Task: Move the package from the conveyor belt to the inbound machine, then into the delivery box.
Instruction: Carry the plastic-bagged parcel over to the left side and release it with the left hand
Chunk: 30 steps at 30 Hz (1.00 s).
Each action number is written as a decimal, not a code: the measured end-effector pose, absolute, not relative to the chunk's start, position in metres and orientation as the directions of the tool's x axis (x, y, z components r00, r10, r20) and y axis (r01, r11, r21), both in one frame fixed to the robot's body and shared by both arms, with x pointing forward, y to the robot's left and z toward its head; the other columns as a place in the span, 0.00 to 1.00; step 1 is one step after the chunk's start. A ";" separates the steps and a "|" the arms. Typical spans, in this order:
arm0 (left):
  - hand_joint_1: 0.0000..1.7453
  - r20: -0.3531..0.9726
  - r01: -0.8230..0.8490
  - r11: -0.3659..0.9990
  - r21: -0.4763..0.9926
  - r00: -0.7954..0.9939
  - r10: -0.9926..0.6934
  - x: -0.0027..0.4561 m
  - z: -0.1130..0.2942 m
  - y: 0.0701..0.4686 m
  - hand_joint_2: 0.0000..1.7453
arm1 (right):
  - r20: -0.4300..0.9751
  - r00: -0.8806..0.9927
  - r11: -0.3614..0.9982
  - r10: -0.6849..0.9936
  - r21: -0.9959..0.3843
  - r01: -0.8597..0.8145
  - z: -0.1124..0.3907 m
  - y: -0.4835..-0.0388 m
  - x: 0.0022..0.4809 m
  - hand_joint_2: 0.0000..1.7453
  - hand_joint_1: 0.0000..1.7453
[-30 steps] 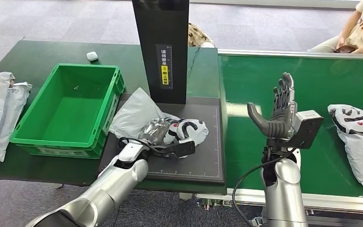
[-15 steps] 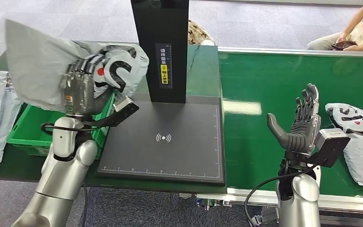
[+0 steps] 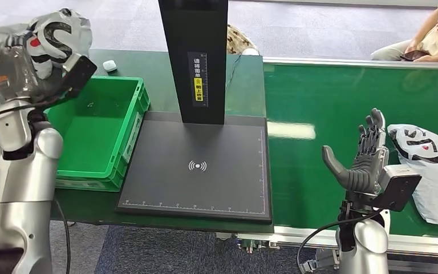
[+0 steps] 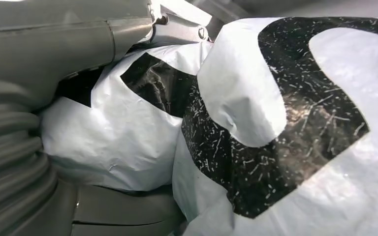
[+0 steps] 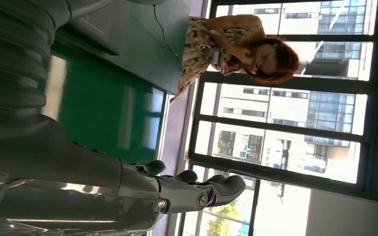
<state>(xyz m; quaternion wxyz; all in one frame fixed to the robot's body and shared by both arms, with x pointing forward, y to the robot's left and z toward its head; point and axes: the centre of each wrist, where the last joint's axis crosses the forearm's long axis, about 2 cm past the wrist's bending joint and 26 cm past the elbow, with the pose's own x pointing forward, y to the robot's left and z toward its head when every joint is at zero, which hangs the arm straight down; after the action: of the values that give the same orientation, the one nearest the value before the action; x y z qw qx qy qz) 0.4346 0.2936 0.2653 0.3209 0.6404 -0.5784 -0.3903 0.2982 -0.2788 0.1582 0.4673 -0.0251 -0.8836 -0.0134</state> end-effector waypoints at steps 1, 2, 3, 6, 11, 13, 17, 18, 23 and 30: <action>1.00 -0.125 -0.461 -0.134 0.877 0.049 -0.991 0.441 0.266 0.300 1.00 | 0.827 -0.561 0.998 0.032 -0.001 0.056 0.159 -0.278 0.299 1.00 0.00; 1.00 -0.123 -0.439 -0.139 0.888 0.065 -0.990 0.446 0.266 0.304 1.00 | 0.827 -0.561 0.998 0.032 -0.001 0.056 0.159 -0.277 0.300 1.00 0.00; 1.00 -0.122 -0.421 -0.143 0.896 0.077 -0.990 0.450 0.265 0.308 1.00 | 0.827 -0.561 0.998 0.032 -0.001 0.055 0.159 -0.277 0.300 1.00 0.00; 1.00 -0.116 -0.359 -0.147 0.922 0.106 -0.988 0.458 0.263 0.314 1.00 | 0.827 -0.562 0.999 0.031 -0.001 0.052 0.160 -0.276 0.301 1.00 0.00; 1.00 -0.087 -0.090 -0.109 0.990 0.217 -0.972 0.473 0.257 0.329 1.00 | 0.827 -0.563 1.000 0.018 -0.004 0.026 0.162 -0.272 0.309 1.00 0.00; 1.00 -0.094 0.006 -0.096 0.995 0.252 -0.963 0.478 0.255 0.334 1.00 | 0.827 -0.563 1.000 0.013 -0.003 0.017 0.164 -0.268 0.313 1.00 0.00; 1.00 -0.118 0.205 -0.057 0.977 0.298 -0.947 0.483 0.248 0.339 1.00 | 0.829 -0.559 1.000 0.006 -0.007 0.000 0.165 -0.261 0.319 1.00 0.00; 1.00 -0.123 0.250 -0.045 0.967 0.304 -0.945 0.482 0.244 0.339 1.00 | 0.831 -0.556 1.000 0.005 -0.008 -0.002 0.165 -0.260 0.320 1.00 0.00; 0.26 -0.110 0.403 0.028 0.915 0.315 -0.943 0.476 0.219 0.340 1.00 | 0.836 -0.549 1.000 0.000 -0.009 -0.015 0.165 -0.257 0.326 1.00 0.00; 0.00 -0.074 0.360 0.054 0.931 0.333 -0.940 0.465 0.193 0.340 1.00 | 0.842 -0.540 1.000 -0.007 -0.009 -0.028 0.163 -0.256 0.327 1.00 0.00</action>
<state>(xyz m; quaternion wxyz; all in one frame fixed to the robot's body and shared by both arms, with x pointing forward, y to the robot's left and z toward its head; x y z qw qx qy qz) 0.4649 0.3398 0.1932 0.6602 0.4801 -0.3022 -0.4924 0.3267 -0.2561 0.1631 0.4796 0.0099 -0.8774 0.0106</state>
